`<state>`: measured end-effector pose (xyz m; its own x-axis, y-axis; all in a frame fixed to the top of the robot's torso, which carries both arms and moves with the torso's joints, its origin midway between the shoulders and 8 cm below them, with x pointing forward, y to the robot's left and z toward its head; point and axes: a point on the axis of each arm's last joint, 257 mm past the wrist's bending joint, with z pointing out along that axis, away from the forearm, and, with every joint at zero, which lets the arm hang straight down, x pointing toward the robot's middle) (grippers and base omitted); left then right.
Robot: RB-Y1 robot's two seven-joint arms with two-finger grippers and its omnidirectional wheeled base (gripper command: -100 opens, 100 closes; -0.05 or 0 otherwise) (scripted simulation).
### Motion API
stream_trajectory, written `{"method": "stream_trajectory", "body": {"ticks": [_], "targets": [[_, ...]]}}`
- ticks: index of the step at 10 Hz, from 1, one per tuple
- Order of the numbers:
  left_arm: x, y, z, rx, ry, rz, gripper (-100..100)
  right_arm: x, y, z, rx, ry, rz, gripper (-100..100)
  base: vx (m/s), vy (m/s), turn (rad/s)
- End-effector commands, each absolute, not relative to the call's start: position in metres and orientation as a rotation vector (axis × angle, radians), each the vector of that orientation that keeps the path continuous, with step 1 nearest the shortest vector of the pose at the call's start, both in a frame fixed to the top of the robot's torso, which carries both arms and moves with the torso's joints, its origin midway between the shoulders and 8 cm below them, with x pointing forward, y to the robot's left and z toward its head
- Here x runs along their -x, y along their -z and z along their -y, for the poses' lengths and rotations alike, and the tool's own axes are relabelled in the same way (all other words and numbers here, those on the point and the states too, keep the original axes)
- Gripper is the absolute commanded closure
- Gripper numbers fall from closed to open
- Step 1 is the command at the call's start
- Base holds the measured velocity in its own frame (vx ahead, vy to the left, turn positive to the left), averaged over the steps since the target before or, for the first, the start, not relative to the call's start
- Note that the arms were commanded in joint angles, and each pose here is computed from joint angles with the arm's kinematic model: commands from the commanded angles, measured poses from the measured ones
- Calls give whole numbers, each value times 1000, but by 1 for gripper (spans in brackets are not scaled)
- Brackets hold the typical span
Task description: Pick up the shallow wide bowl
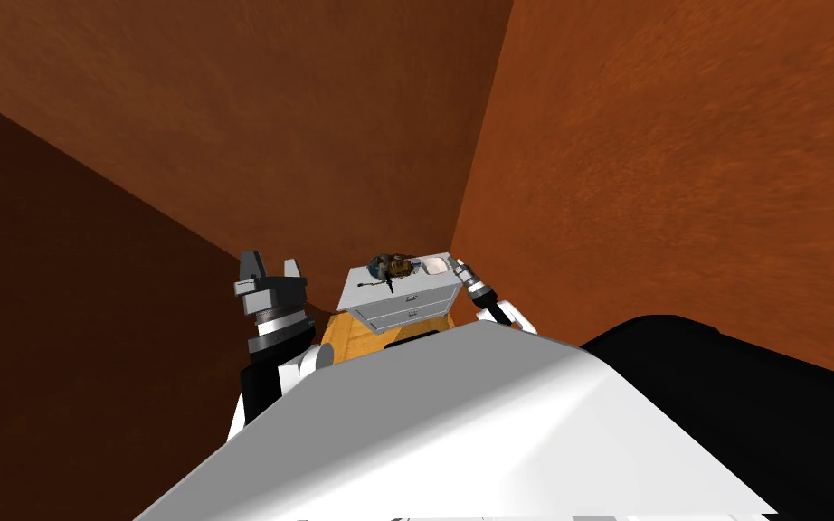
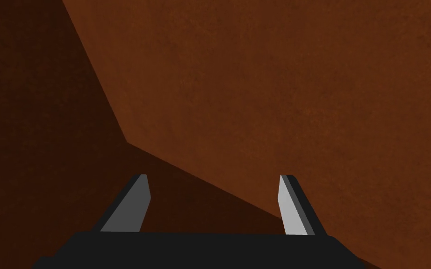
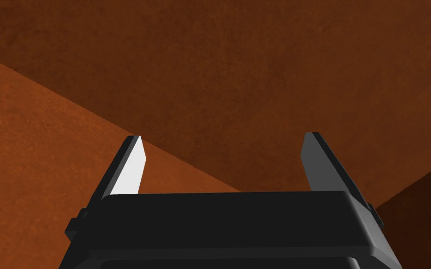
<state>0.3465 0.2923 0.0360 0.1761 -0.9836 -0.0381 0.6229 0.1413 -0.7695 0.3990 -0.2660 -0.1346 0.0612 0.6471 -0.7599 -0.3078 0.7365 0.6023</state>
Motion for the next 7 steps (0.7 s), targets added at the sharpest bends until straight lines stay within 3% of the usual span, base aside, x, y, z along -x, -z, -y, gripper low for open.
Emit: {"method": "stream_trajectory", "body": {"ticks": [1,3,7], "targets": [[-347,-36,-292,702,1280,-638,0,-402,159,270,-240,-659,-1408,-100,-55,96,75],[-347,-36,-292,702,1280,-638,0,-405,190,278,-133,-548,-1505,-100,-77,141,98],[-347,-36,-292,702,1280,-638,0,-405,227,296,2,-411,-1618,-100,-40,90,62]]}}
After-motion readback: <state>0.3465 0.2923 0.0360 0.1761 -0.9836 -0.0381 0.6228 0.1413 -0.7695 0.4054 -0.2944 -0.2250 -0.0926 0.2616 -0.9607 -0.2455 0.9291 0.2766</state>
